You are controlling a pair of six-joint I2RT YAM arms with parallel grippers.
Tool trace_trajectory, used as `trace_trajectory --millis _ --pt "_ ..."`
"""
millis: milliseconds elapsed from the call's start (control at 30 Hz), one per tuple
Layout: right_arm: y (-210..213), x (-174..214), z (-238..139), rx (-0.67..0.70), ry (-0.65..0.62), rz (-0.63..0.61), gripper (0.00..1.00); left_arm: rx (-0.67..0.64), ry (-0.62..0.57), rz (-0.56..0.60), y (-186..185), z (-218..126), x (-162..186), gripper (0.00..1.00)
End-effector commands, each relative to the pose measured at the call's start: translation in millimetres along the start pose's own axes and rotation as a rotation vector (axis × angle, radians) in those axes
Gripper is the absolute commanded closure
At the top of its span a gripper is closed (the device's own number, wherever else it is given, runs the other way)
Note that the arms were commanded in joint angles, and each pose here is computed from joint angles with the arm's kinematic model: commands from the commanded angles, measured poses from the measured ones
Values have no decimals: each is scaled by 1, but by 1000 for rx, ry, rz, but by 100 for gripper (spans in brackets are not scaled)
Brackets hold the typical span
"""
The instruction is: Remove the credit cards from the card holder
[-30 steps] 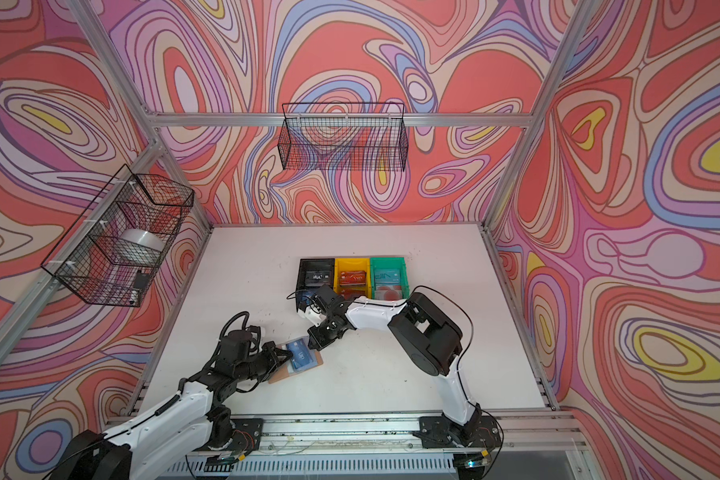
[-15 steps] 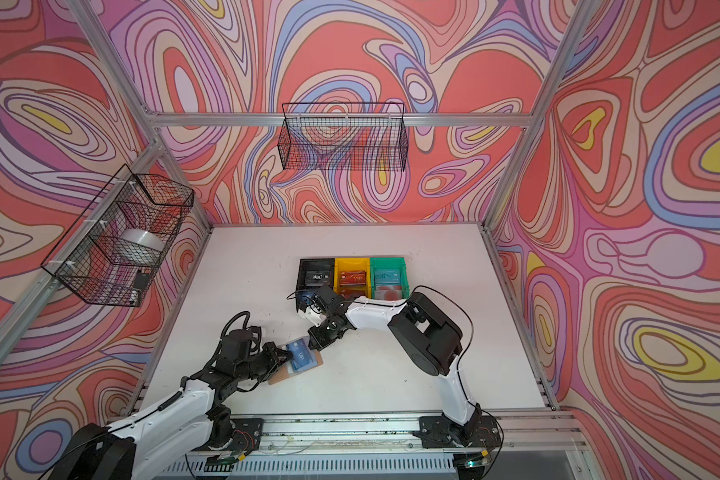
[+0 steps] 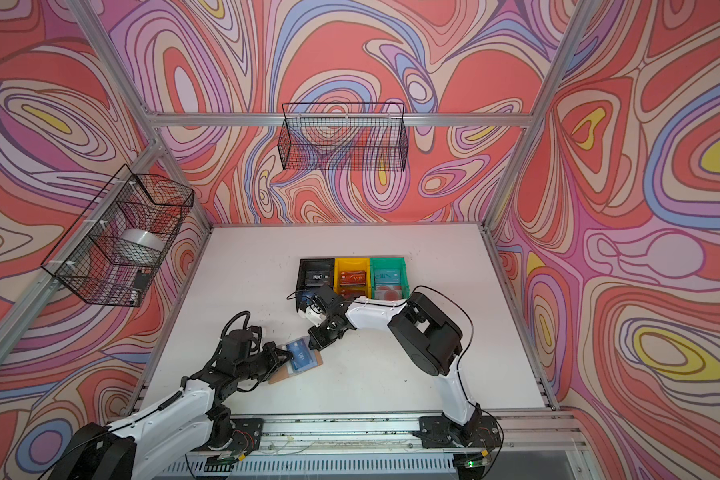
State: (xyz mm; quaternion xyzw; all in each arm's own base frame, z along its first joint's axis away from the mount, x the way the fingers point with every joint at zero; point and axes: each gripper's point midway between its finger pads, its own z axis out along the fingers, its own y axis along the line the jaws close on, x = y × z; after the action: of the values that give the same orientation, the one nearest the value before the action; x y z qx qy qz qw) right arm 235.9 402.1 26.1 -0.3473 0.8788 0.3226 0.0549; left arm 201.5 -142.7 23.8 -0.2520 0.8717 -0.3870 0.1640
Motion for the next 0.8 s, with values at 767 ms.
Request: trace_trajectory --millis 767 --pt "-23 31 14 50 104 53 90 -153 43 -15 41 -12 12 100"
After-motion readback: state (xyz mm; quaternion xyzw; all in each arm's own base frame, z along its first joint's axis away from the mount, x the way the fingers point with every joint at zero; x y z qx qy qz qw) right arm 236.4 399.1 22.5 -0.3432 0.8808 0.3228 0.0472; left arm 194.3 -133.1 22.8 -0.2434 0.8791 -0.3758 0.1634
